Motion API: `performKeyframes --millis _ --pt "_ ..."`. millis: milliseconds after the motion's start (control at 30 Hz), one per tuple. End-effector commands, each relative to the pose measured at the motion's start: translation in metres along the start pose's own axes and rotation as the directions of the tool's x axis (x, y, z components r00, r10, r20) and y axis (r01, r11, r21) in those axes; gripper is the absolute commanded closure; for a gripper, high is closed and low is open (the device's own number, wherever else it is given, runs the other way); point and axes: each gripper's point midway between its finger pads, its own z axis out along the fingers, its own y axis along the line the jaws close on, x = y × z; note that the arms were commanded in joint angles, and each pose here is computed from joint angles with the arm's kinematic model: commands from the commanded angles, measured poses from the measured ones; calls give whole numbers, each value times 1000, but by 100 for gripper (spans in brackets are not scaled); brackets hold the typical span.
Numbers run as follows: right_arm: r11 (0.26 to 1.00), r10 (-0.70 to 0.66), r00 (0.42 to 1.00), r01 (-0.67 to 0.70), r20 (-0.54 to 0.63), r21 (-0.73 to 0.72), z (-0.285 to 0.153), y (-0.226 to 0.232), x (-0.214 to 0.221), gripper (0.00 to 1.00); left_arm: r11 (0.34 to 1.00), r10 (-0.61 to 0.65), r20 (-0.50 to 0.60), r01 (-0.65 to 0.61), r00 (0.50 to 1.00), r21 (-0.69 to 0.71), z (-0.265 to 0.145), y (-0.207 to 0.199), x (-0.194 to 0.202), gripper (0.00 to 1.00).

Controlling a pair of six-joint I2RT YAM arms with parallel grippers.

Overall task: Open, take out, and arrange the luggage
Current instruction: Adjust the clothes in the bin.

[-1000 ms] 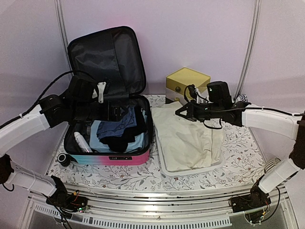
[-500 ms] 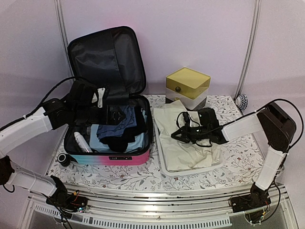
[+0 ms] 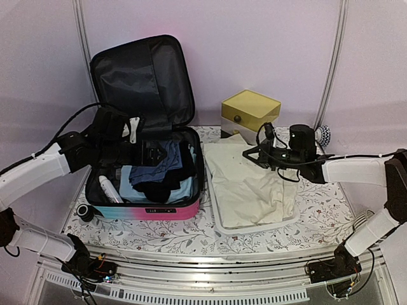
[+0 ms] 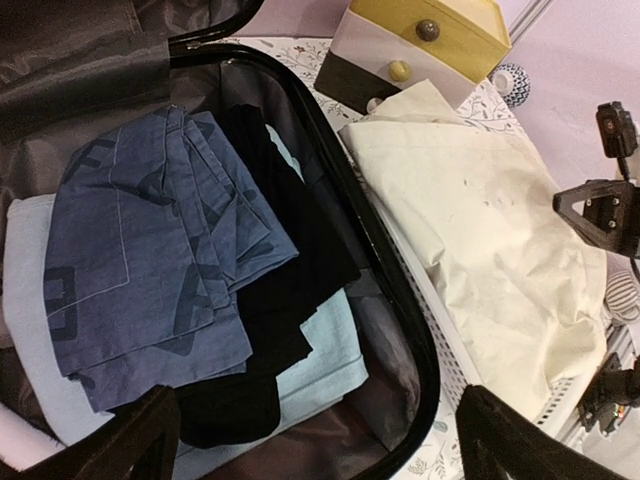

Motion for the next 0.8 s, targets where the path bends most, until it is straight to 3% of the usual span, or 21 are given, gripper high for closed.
performKeyframes --millis 0,267,767 --pt "991 39 999 -40 11 125 -16 -45 10 98 1000 -6 10 6 1000 7 3 3 0 2" --pt "953 166 985 -148 -46 264 -3 -120 49 98 1000 -2 1 2 1000 2 6 4 1 2" --pt "975 7 999 -18 49 220 -42 -55 3 98 999 12 4 -12 1000 -45 4 16 3 2"
